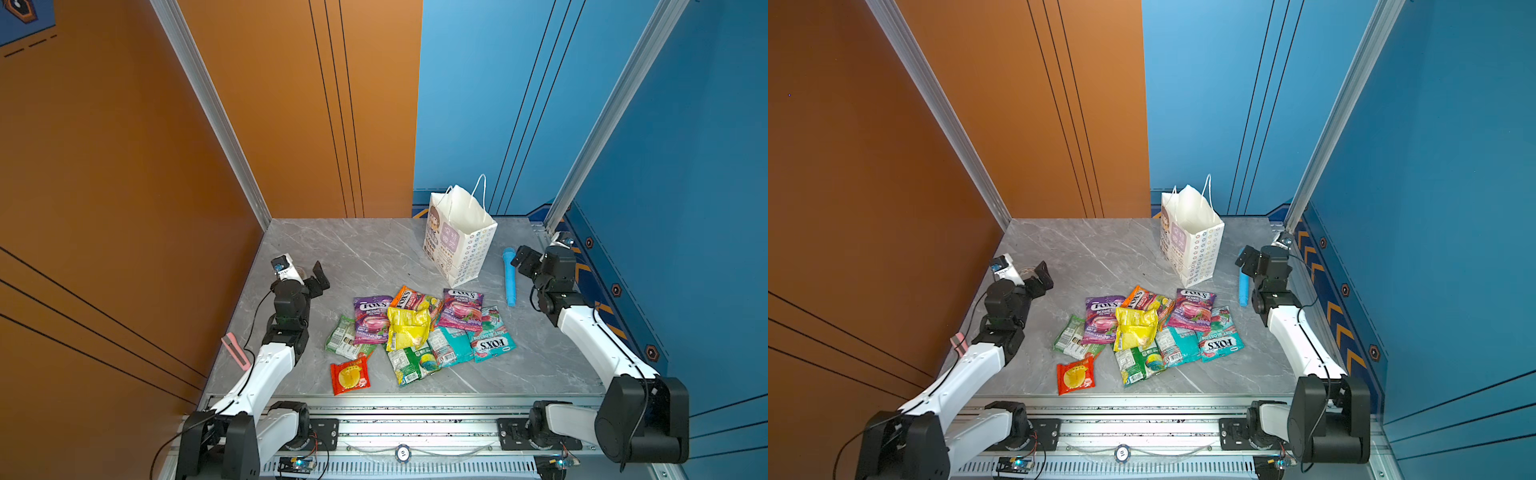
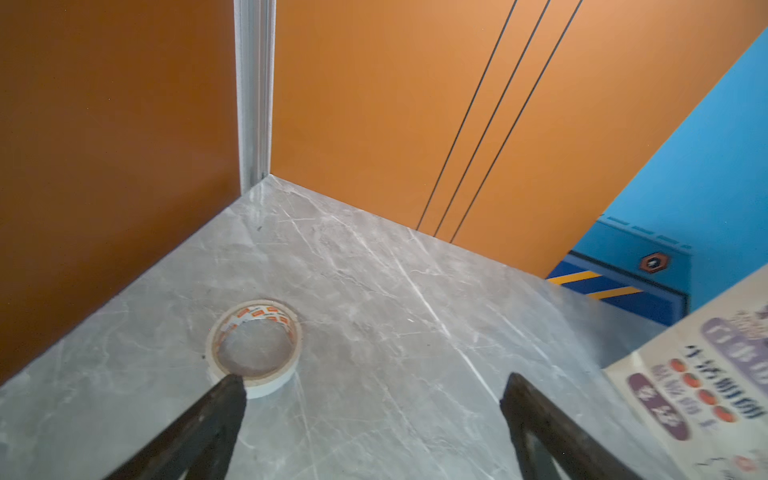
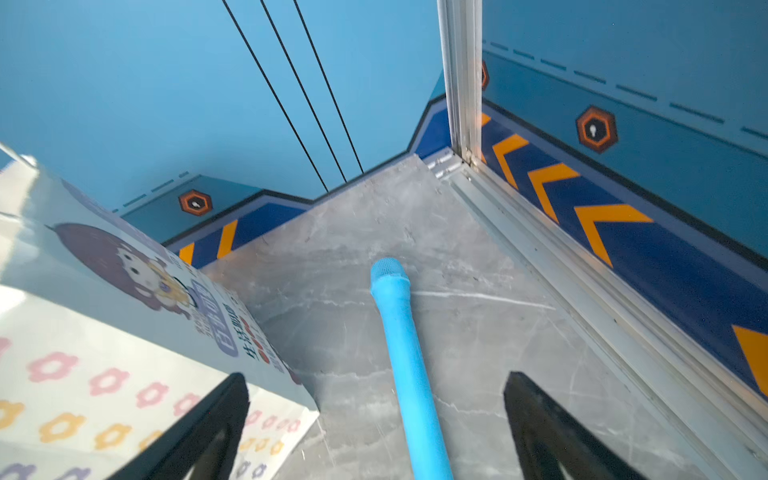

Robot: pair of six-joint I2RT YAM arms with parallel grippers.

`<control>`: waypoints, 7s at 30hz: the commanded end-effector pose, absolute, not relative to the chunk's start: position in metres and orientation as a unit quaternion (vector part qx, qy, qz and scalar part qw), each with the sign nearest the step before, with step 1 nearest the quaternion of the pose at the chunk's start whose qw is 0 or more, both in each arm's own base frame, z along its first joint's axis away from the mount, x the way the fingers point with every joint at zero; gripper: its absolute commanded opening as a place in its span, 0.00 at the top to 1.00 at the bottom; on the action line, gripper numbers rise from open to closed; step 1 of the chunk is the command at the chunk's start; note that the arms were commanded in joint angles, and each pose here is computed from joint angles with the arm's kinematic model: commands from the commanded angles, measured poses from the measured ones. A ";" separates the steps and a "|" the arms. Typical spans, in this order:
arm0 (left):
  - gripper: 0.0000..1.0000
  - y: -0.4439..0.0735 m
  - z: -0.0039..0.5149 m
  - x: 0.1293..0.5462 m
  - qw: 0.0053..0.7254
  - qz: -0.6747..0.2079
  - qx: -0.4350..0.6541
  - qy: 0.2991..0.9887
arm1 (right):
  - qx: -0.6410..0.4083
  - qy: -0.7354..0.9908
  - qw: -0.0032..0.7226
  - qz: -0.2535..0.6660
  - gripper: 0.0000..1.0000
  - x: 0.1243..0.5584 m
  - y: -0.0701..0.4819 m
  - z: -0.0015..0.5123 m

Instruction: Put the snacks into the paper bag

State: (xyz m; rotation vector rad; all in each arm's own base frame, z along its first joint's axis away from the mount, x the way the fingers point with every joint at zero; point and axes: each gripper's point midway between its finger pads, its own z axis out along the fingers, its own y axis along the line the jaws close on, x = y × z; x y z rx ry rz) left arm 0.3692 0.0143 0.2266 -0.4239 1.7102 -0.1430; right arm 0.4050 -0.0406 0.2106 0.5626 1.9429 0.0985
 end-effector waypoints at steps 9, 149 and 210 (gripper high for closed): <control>0.01 -0.046 0.247 0.376 0.525 -0.202 -0.148 0.814 | 0.172 0.864 0.452 0.141 0.03 0.408 0.009 0.256; 0.31 -0.131 0.285 0.482 0.361 -0.074 -0.017 0.930 | 0.086 0.871 0.443 0.196 0.00 0.370 0.157 0.251; 0.98 -0.093 0.302 0.450 0.337 -0.119 -0.016 0.934 | 0.074 0.917 0.304 0.247 0.14 0.332 0.184 0.179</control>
